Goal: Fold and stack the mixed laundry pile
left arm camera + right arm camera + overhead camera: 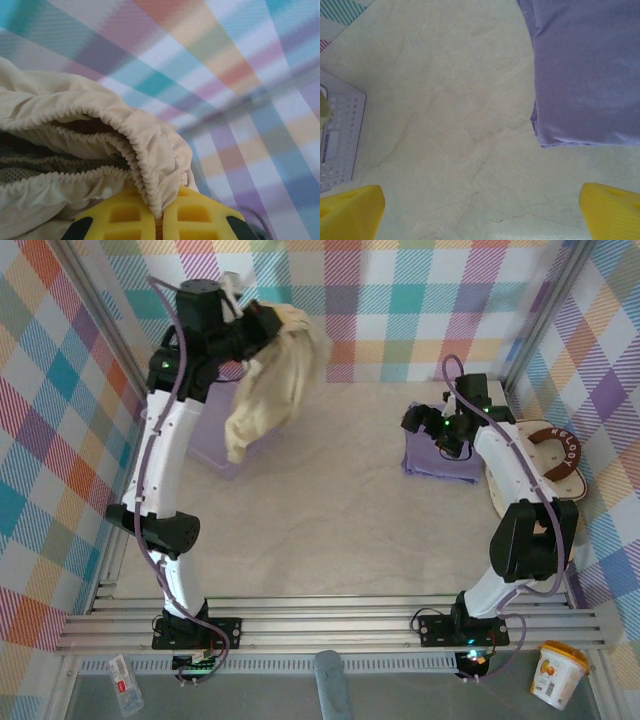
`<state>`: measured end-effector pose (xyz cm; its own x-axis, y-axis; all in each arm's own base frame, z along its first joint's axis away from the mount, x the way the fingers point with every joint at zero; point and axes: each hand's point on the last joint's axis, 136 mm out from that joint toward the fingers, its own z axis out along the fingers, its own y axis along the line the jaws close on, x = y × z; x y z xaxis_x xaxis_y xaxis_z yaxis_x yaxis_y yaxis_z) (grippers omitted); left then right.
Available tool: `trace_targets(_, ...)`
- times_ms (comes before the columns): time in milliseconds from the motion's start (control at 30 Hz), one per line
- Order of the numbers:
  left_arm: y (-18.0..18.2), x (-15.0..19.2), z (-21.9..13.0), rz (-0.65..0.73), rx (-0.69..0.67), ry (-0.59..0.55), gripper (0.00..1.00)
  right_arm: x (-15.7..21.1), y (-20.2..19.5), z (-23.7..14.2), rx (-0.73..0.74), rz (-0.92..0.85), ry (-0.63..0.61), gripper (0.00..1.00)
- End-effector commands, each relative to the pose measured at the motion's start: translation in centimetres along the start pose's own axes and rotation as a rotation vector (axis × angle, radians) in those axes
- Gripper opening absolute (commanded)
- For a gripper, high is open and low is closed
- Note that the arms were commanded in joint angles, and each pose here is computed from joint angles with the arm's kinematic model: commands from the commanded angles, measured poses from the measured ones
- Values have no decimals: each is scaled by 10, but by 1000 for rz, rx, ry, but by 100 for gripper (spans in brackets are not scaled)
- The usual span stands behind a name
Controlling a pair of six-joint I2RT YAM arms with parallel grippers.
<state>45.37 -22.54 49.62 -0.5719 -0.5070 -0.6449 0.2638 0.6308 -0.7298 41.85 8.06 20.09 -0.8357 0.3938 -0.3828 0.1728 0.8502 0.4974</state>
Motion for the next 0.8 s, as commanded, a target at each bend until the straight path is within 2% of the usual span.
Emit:
trace_targets(0,3,61,21,74,-51,158,8,4,5,-9,-27,-15,-10,99)
trace_targets(33,19,84,32,72,-111,215,10,6,4,-10,-24,-11,-6,99)
trace_targets(67,38,112,45,68,-166,281,30,8,3,-11,-22,-10,-4,99)
trace_targets(133,85,166,57,16,-330,405,87,13,-1,-14,-7,-12,-5,99)
trace_targets(167,105,187,57,-5,-406,449,94,15,-4,-17,8,-15,-10,99)
trace_targets(267,131,217,50,3,-500,466,100,27,-15,-23,47,-25,-12,99)
trace_targets(400,139,234,45,-19,-481,464,100,48,-17,-23,21,-20,17,100)
trace_targets(567,147,272,51,-6,-456,539,98,84,15,-4,-46,-106,110,86)
trace_targets(700,159,306,58,79,-466,586,95,101,46,16,-35,-181,160,82)
trace_targets(767,176,322,62,76,-492,604,94,108,62,28,-37,-175,186,78)
